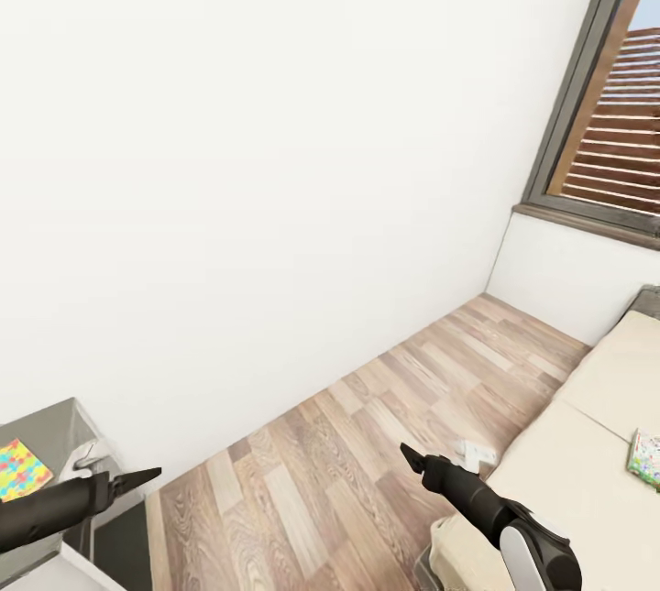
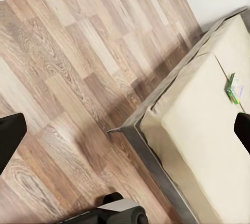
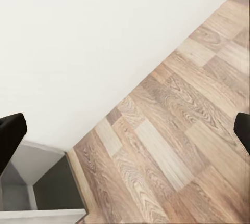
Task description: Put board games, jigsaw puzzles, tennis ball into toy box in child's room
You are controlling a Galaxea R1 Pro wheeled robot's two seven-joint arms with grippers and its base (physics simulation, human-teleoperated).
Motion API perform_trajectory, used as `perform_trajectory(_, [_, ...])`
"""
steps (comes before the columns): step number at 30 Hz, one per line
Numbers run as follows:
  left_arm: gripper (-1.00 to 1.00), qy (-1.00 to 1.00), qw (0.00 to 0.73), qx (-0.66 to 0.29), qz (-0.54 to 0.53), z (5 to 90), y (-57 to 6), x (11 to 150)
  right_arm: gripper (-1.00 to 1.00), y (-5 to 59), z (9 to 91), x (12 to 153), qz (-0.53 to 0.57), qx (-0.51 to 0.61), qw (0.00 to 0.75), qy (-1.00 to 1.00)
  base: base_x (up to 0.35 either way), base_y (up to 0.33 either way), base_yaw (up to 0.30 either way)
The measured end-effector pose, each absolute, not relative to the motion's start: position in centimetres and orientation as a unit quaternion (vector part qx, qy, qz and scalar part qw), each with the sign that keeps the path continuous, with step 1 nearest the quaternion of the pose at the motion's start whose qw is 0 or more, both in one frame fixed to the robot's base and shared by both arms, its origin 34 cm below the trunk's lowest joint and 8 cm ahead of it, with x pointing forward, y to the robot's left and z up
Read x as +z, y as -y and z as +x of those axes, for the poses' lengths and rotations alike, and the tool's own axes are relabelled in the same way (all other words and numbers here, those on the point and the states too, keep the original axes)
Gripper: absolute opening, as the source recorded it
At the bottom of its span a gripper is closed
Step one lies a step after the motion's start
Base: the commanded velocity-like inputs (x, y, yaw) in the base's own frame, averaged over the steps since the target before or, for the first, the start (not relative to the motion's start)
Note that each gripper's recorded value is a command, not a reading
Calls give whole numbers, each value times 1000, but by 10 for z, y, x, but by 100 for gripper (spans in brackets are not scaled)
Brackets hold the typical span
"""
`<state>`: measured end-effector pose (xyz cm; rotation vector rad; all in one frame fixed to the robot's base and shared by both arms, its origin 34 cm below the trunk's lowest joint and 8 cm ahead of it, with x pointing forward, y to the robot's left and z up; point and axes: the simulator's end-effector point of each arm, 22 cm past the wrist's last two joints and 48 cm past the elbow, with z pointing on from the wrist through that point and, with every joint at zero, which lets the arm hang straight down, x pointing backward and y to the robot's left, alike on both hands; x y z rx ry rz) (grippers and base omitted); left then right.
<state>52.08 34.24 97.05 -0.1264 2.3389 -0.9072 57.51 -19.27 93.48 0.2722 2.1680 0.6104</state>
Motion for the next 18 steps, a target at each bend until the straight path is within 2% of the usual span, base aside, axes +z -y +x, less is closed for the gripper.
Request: perform_trajectory(18, [100, -884, 314, -344, -46, 521, -342, 974, 100, 193, 575, 938, 108, 244, 425, -865, 6, 2, -276])
